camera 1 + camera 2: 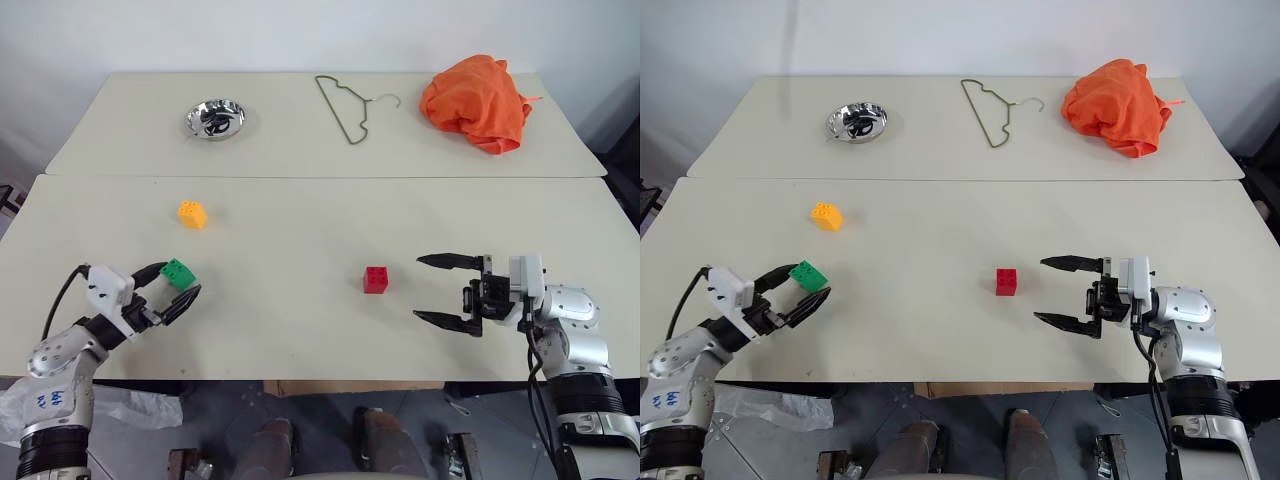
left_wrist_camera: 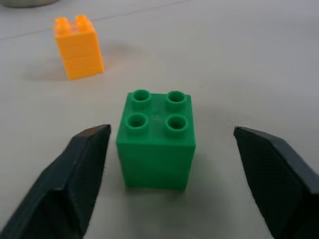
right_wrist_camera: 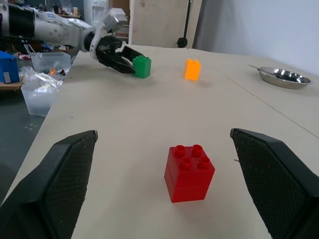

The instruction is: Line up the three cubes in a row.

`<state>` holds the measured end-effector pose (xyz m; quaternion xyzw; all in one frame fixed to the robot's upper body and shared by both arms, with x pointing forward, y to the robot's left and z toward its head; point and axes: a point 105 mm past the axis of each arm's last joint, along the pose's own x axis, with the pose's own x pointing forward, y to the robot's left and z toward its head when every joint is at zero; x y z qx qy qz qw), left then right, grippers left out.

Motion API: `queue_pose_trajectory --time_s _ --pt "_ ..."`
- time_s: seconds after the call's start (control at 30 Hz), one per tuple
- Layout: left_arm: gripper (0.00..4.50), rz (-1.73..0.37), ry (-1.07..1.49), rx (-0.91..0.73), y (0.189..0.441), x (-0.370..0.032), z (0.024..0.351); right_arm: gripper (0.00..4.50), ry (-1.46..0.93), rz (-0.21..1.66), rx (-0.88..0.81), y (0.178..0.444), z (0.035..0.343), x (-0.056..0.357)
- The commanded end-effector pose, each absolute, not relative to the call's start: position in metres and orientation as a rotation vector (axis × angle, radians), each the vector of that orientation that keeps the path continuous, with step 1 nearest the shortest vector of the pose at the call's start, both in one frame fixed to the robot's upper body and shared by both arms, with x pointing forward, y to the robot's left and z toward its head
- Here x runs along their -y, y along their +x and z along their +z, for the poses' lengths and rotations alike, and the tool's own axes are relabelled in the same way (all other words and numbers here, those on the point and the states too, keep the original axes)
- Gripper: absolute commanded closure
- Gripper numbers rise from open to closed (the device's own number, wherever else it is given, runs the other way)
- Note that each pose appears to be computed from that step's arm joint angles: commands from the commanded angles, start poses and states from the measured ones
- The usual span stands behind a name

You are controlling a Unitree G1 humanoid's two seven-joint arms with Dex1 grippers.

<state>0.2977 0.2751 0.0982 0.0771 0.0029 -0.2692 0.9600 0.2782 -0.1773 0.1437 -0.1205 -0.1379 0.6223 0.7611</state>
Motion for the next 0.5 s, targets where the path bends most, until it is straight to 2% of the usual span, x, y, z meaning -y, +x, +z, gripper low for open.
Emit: queue_pose_trajectory --time_s 0.03,0.2,0.27,0.37,0.5 --pt "1.5 -0.535 0.167 0.026 0.299 -0.277 0.105 0.0 -0.285 1.342 0.334 0.275 0.151 0.178" --pt "3.02 -0.617 0.213 0.01 0.293 -0.27 0.107 0.0 -0.293 1.311 0.336 0.275 0.151 0.182" --pt "2.99 -0.717 0.257 0.001 0.29 -0.258 0.113 0.0 -0.294 1.3 0.308 0.275 0.15 0.185" --pt "2.99 -0.97 0.308 0.033 0.292 -0.211 0.136 0.0 -0.305 1.231 0.306 0.276 0.154 0.195" --pt "2.99 -1.192 0.394 0.021 0.305 -0.161 0.141 0.0 -0.319 1.179 0.303 0.272 0.153 0.204"
